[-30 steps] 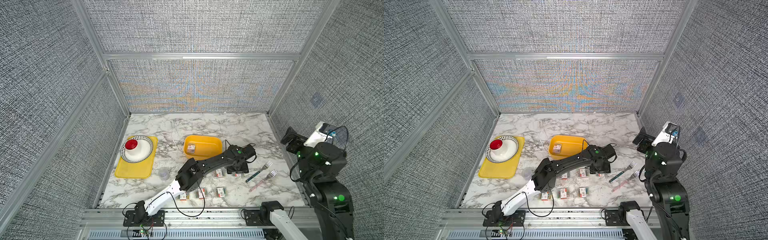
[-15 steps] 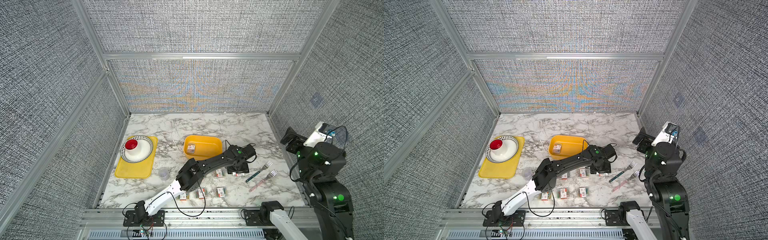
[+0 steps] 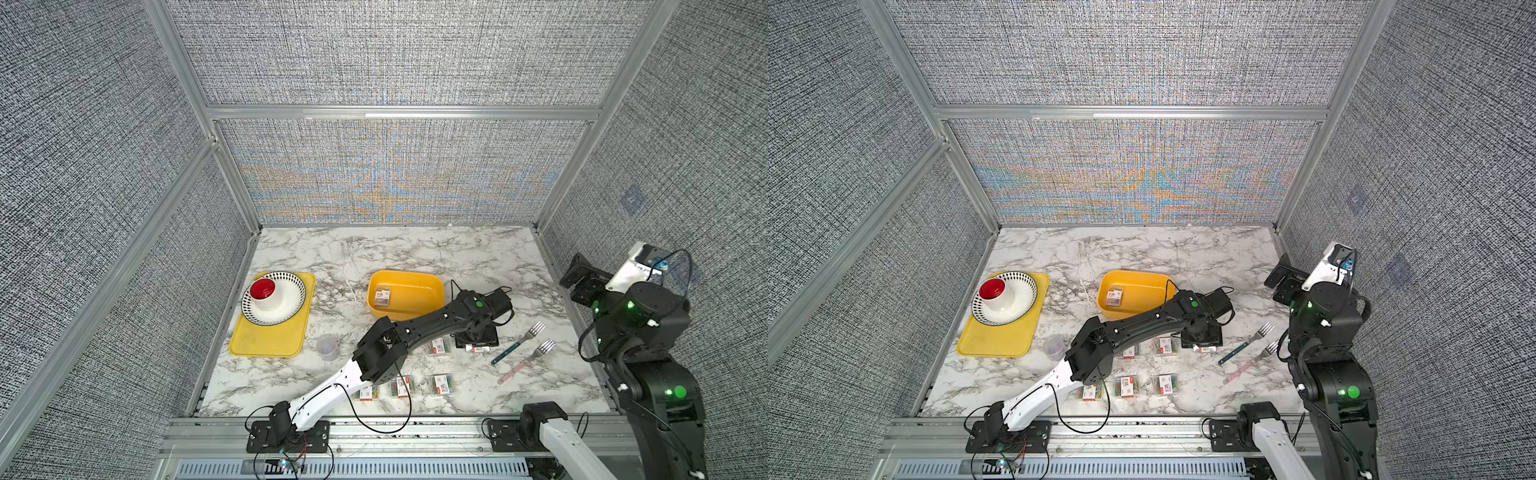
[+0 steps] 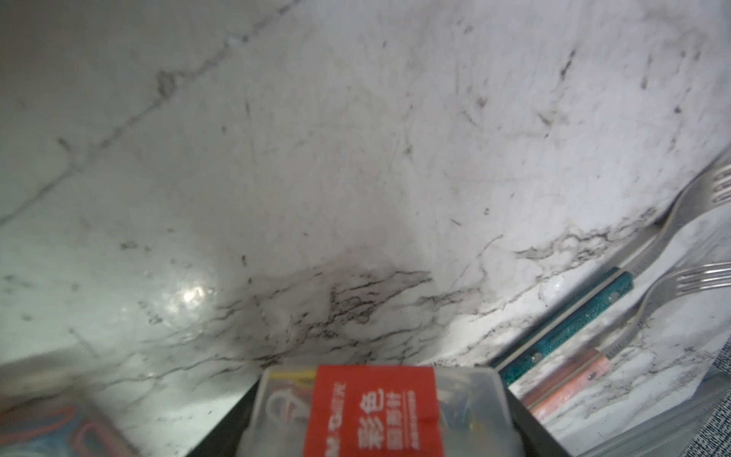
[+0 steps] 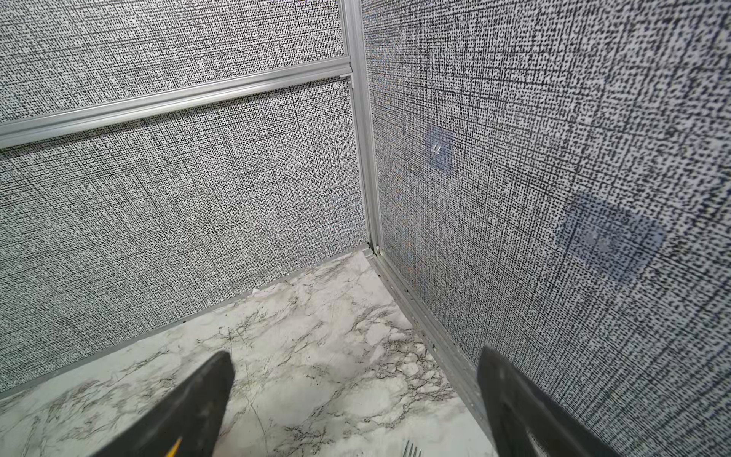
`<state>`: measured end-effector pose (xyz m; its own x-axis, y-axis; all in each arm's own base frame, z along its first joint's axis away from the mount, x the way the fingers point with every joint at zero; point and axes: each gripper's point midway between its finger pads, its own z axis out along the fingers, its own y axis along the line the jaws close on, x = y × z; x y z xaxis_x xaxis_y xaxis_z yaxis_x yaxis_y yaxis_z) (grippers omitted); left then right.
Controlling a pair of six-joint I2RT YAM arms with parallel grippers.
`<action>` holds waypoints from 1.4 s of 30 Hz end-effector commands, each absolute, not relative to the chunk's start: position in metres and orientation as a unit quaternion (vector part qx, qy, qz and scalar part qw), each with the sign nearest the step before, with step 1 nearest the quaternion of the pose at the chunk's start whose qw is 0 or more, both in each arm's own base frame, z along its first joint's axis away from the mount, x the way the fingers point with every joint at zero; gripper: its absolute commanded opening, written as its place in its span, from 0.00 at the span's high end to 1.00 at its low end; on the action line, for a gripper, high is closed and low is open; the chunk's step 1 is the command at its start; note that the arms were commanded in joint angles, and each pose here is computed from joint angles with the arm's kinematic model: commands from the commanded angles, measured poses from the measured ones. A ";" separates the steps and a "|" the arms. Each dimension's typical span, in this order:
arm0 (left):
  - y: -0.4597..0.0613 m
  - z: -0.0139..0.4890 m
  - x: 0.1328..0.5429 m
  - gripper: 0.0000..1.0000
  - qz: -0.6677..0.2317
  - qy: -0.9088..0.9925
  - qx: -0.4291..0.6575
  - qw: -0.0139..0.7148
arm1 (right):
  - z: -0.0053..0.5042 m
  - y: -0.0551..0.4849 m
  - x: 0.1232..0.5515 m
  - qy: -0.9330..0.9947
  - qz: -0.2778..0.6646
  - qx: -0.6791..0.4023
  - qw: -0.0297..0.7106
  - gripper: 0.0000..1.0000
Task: Take the paper clips out of the storage box
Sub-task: Place the boxed paper clips at the center of the board.
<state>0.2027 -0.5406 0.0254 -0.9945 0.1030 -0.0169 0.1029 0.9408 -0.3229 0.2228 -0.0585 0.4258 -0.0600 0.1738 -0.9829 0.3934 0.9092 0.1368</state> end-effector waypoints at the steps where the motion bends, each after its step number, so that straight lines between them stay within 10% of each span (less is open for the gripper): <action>1: -0.537 0.013 0.199 0.31 0.149 -0.987 -0.057 0.010 | 0.436 -0.057 0.223 0.711 -0.076 0.197 0.671 0.01; 3: -0.537 0.014 0.199 0.29 0.150 -0.987 -0.057 0.008 | 0.437 -0.057 0.224 0.712 -0.074 0.197 0.670 0.01; 5: -0.537 0.016 0.200 0.00 0.151 -0.987 -0.058 0.006 | 0.437 -0.056 0.225 0.712 -0.073 0.196 0.670 0.01; 42: -0.530 0.043 0.220 0.00 0.145 -0.987 -0.048 -0.056 | 0.433 -0.054 0.226 0.714 -0.065 0.193 0.670 0.01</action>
